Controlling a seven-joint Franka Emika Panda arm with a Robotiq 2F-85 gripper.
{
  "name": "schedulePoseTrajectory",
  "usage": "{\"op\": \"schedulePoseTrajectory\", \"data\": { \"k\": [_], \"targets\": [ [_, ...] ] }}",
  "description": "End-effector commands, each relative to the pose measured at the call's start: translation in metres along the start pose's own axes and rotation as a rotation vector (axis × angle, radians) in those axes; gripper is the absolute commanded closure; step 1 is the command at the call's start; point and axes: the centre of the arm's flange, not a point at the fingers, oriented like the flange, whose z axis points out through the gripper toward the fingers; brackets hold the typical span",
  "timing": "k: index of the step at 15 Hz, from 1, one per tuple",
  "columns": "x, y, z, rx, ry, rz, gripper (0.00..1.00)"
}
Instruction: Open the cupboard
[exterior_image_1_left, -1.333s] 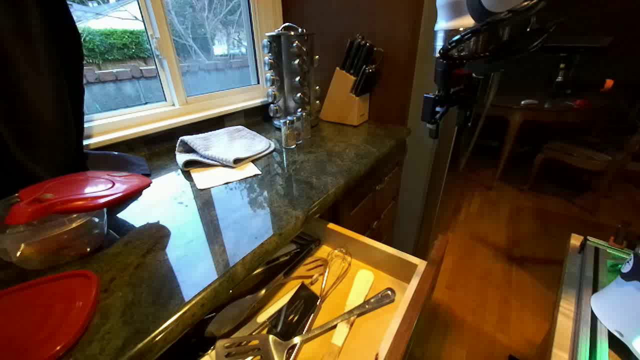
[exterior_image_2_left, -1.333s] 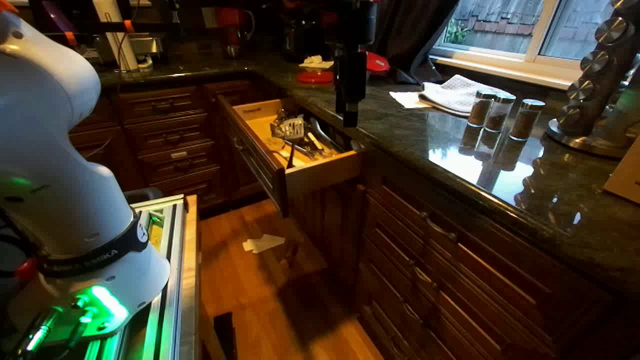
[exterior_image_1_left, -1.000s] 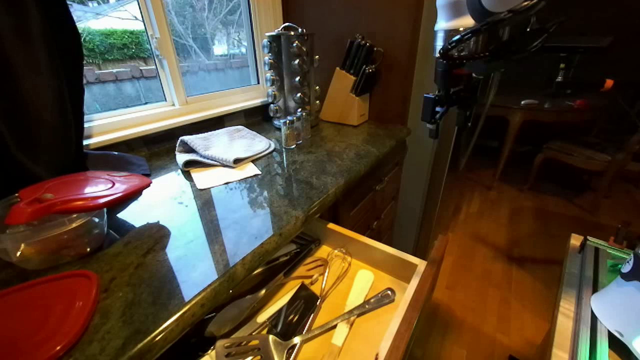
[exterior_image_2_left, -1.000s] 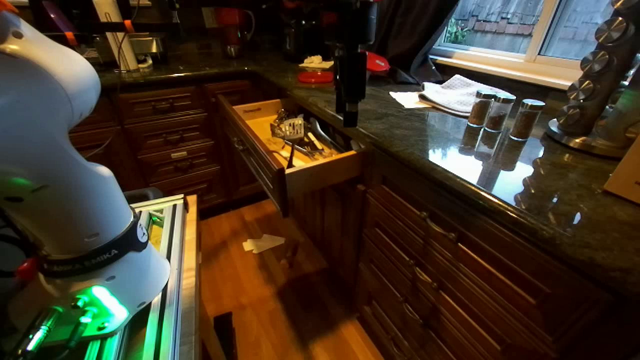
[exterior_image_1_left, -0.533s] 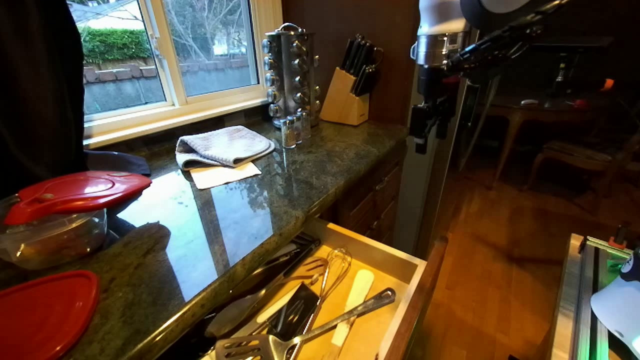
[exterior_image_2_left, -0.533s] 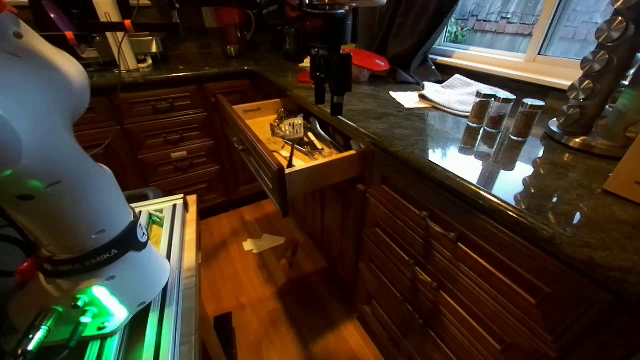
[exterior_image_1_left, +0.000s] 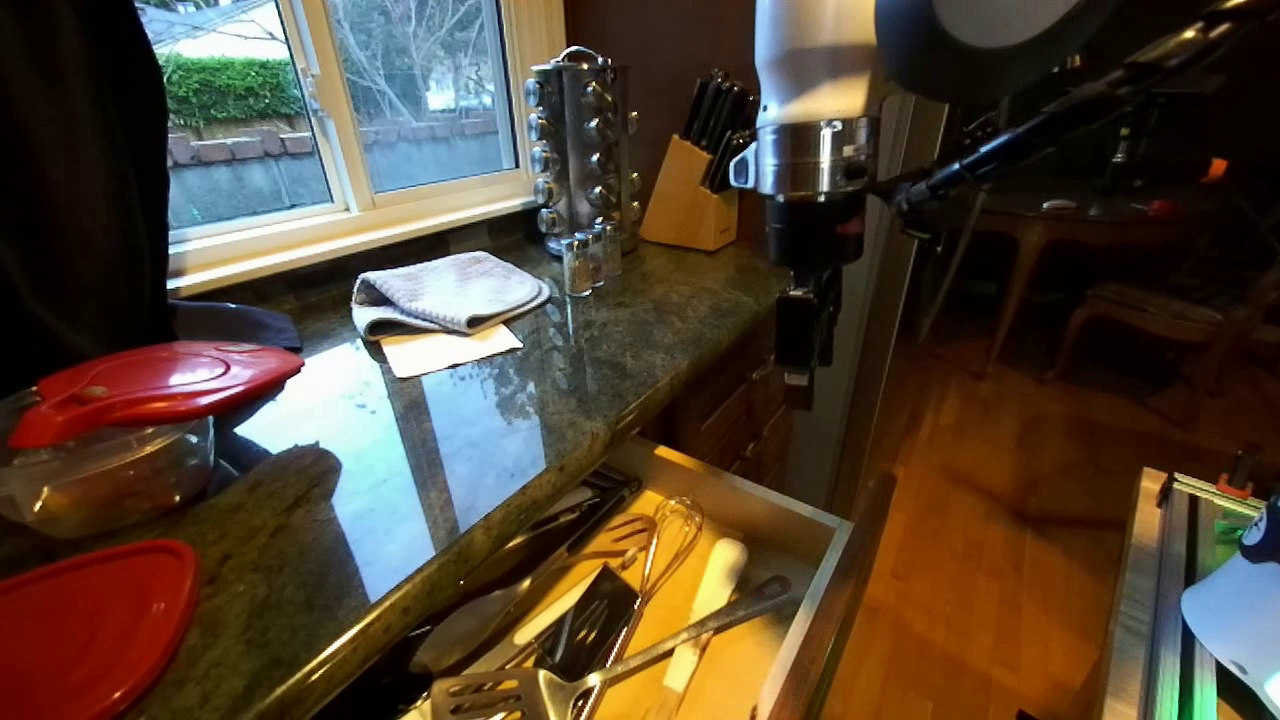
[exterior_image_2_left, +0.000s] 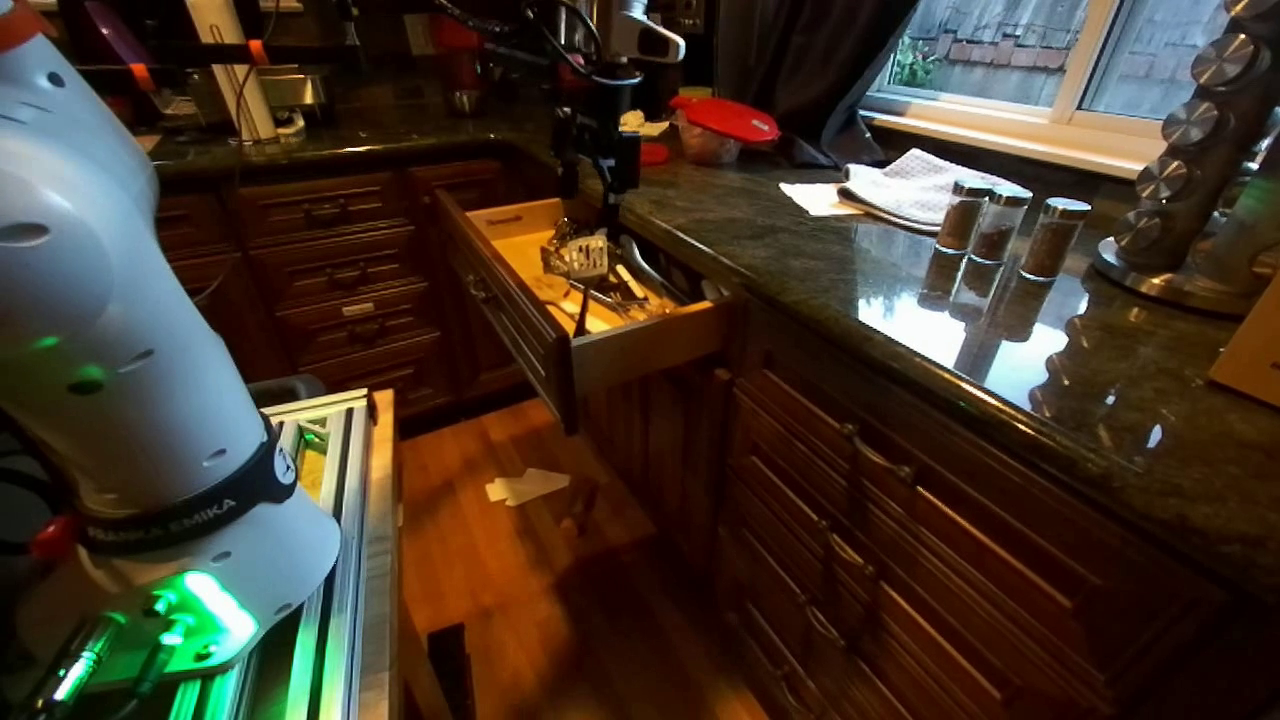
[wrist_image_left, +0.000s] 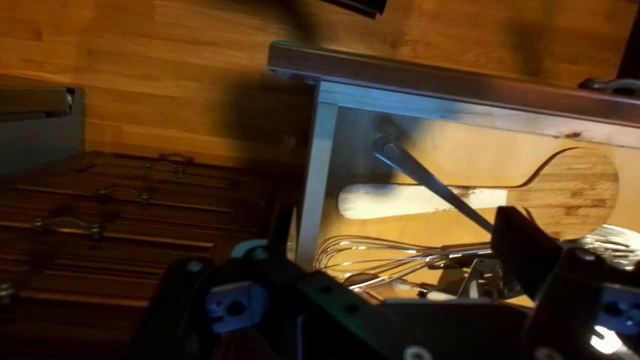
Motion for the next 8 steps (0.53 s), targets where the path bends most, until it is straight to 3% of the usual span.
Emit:
{"op": "schedulePoseTrajectory", "data": {
  "k": [1,2,3,6,8],
  "targets": [
    [0.018,-0.017,0.024,0.088,-0.123,0.030,0.00],
    [0.016,-0.016,0.025,0.149,-0.148,-0.031,0.00],
    [0.007,-0.013,0.021,0.072,-0.088,0.001,0.00],
    [0.014,-0.016,0.028,0.123,-0.120,-0.023,0.00],
    [0.016,-0.016,0.031,0.094,-0.140,0.001,0.00]
  ]
}}
